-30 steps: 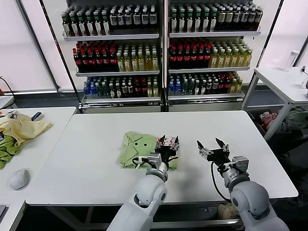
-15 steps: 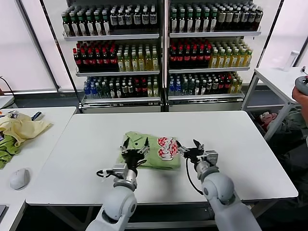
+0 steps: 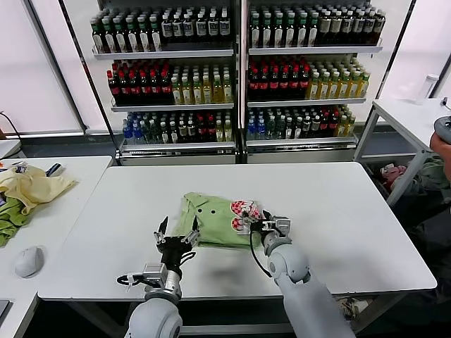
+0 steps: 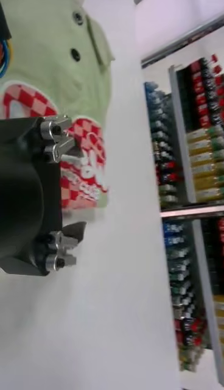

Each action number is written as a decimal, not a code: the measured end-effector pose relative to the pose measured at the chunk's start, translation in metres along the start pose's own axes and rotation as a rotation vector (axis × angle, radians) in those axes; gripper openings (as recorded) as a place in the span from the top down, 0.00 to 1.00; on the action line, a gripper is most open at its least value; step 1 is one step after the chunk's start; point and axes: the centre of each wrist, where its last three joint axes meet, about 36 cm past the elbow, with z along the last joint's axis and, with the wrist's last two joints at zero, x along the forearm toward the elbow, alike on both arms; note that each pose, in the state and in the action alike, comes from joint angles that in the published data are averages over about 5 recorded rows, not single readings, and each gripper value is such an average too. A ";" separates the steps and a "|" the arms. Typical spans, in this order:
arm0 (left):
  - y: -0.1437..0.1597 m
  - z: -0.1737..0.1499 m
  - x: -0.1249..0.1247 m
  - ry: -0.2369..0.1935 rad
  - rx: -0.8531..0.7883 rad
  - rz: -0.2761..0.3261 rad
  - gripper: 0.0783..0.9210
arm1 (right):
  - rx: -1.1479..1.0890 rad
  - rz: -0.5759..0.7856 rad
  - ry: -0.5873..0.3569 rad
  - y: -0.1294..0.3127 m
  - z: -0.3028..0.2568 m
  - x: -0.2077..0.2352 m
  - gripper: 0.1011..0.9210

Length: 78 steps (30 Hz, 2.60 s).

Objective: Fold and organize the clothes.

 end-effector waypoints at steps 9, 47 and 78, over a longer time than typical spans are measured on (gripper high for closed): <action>0.006 0.003 0.010 0.007 -0.009 -0.006 0.12 | -0.019 0.017 0.031 0.002 0.007 -0.011 0.65; 0.006 0.002 0.036 -0.006 -0.030 0.029 0.12 | 0.328 0.173 -0.351 -0.122 -0.012 0.011 0.41; -0.004 -0.016 0.086 -0.050 -0.002 0.100 0.12 | 0.271 0.206 -0.427 -0.098 0.048 0.205 0.12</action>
